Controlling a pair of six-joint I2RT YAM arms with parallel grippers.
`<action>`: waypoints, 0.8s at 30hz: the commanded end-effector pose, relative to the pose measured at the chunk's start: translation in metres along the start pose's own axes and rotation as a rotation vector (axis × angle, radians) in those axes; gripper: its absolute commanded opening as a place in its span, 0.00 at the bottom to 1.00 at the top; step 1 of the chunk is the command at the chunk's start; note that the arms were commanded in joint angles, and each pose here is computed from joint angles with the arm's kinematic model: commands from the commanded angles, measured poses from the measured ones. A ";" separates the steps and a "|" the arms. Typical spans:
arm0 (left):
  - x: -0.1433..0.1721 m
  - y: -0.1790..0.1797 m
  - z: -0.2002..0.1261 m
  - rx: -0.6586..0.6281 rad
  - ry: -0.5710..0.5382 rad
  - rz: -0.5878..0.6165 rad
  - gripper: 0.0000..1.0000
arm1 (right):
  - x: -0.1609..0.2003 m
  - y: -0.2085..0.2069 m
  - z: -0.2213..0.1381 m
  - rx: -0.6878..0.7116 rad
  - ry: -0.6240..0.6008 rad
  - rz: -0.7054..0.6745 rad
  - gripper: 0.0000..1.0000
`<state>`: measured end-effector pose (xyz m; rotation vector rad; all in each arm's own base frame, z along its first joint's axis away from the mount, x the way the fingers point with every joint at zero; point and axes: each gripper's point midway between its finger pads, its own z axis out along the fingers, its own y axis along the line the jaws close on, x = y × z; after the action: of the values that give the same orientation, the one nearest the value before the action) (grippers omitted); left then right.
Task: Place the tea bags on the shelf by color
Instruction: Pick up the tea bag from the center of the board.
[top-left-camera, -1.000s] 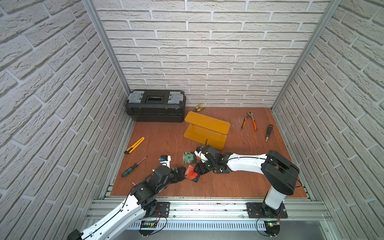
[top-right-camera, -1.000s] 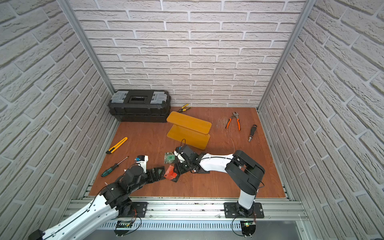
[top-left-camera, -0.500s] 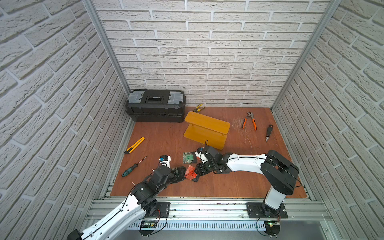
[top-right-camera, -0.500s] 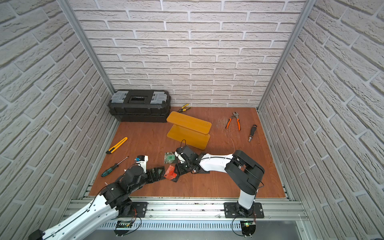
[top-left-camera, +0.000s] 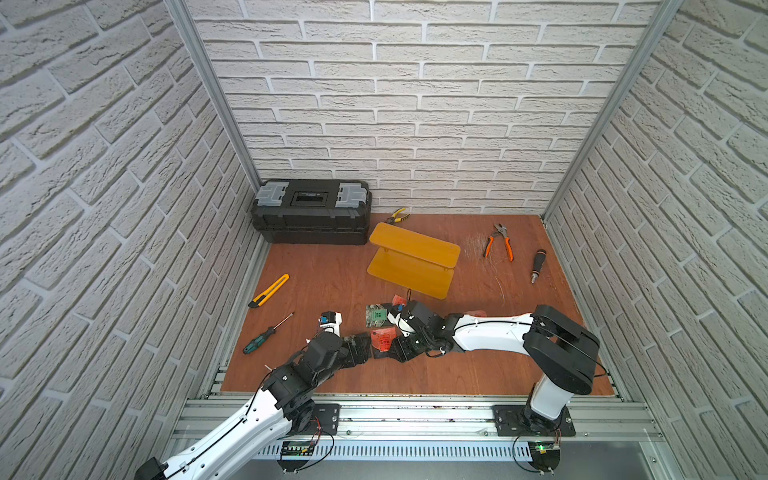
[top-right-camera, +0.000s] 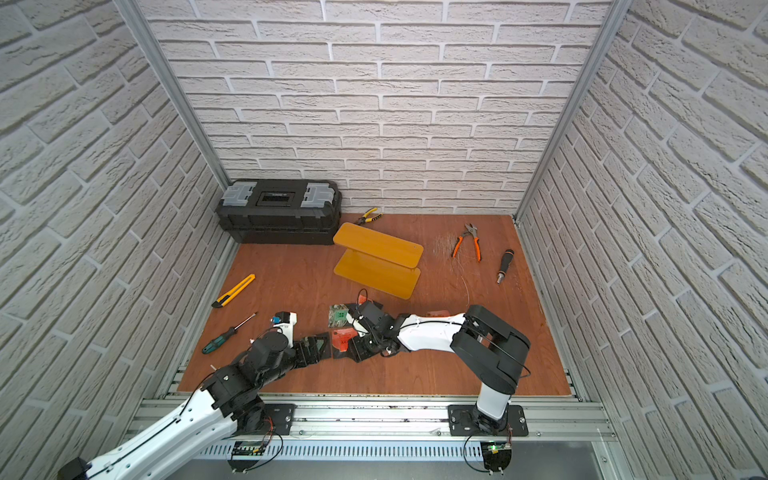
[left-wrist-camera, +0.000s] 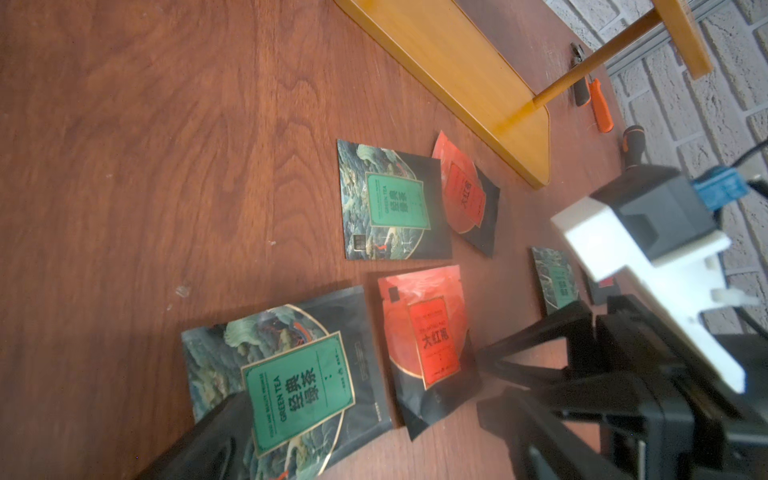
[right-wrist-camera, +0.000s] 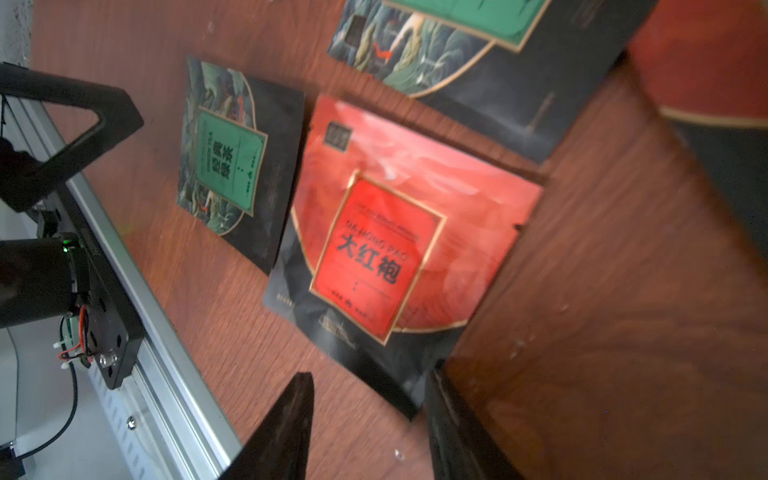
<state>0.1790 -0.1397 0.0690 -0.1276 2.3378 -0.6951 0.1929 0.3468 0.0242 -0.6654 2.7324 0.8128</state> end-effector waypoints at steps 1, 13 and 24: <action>0.001 -0.001 0.001 0.015 -0.009 -0.002 0.98 | 0.003 0.015 -0.006 -0.035 -0.013 -0.011 0.48; 0.001 -0.007 0.005 0.042 -0.004 0.003 0.95 | -0.015 0.013 -0.024 0.029 -0.104 -0.022 0.46; 0.003 -0.009 0.009 0.053 0.002 -0.001 0.90 | -0.042 0.004 -0.017 0.068 -0.120 -0.017 0.40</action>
<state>0.1801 -0.1463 0.0647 -0.1193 2.3446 -0.7225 0.2143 0.3550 0.0535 -0.6131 2.6441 0.7519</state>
